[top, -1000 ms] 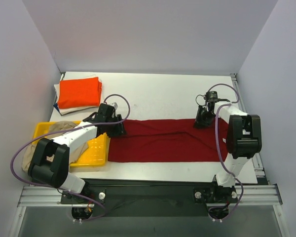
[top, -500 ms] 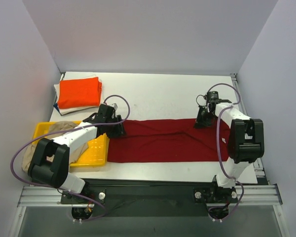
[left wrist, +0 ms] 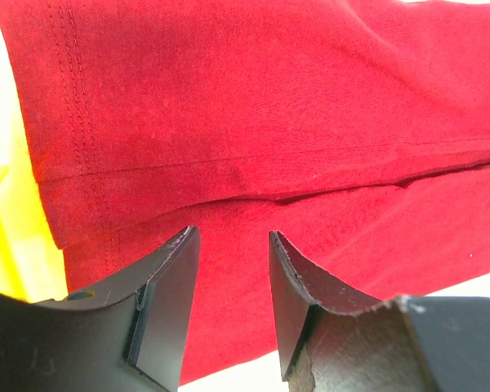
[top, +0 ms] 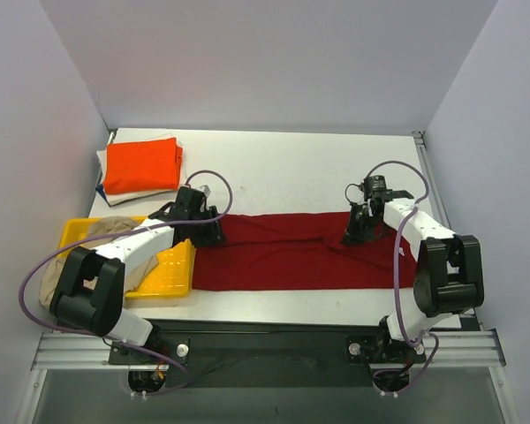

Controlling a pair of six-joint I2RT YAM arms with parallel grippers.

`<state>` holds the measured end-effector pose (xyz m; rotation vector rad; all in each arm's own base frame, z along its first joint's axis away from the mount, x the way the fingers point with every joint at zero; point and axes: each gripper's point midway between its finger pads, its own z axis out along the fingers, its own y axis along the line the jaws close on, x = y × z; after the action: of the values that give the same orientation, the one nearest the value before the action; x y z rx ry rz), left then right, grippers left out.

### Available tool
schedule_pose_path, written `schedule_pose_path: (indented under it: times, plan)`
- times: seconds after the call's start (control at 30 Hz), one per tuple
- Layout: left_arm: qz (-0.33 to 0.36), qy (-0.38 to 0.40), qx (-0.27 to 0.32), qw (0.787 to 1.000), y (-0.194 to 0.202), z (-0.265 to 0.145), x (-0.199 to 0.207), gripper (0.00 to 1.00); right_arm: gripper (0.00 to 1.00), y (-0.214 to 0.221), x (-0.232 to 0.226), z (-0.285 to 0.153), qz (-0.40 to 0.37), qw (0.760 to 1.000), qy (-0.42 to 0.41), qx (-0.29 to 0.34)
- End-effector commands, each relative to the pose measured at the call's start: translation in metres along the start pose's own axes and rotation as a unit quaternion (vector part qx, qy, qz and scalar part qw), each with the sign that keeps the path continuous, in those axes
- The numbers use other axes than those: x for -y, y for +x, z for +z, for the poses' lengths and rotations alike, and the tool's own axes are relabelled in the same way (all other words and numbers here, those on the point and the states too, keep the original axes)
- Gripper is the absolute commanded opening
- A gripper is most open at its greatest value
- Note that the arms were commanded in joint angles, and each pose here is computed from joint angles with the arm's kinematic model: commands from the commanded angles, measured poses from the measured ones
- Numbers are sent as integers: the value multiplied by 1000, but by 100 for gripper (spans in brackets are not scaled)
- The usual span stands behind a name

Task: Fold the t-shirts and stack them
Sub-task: Fold the other side of the tshirt into a rectangle

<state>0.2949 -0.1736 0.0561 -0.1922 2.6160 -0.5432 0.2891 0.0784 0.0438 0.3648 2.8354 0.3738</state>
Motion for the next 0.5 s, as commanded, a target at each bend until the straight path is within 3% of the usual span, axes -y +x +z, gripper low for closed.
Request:
schedule_pose_path:
  times: [0.0, 0.47]
  plan:
    - [3, 21, 18, 1000, -7, -2, 10, 50, 0, 17, -3, -13, 9, 1000, 8, -6]
    - [3, 26, 13, 1000, -4, 2, 10, 50, 0, 52, -1, -18, 13, 998, 53, -16]
